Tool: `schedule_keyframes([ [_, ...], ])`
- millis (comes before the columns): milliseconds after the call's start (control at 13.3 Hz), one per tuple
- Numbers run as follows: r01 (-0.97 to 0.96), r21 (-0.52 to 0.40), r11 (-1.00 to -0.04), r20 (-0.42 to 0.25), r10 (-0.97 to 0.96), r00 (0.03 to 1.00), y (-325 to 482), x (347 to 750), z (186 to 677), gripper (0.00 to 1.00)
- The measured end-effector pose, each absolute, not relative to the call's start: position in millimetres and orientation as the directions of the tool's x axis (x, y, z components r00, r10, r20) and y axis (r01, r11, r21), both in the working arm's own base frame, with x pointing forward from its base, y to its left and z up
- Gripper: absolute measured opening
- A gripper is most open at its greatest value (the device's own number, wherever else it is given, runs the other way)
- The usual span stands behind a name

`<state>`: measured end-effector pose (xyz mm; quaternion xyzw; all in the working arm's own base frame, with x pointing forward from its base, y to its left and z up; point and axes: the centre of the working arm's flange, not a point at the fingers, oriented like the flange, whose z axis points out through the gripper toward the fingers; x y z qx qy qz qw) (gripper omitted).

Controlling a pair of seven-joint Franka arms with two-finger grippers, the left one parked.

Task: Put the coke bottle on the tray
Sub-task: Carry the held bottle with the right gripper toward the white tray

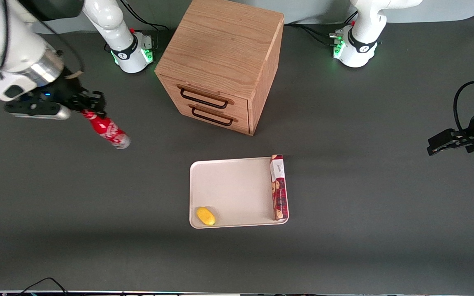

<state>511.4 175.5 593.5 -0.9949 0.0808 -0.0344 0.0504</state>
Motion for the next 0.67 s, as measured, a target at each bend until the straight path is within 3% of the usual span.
schedule_keyframes([
  [675, -0.252, -0.205, -0.946, 0.062, -0.269, 0.961, 265, 554, 502, 0.35],
])
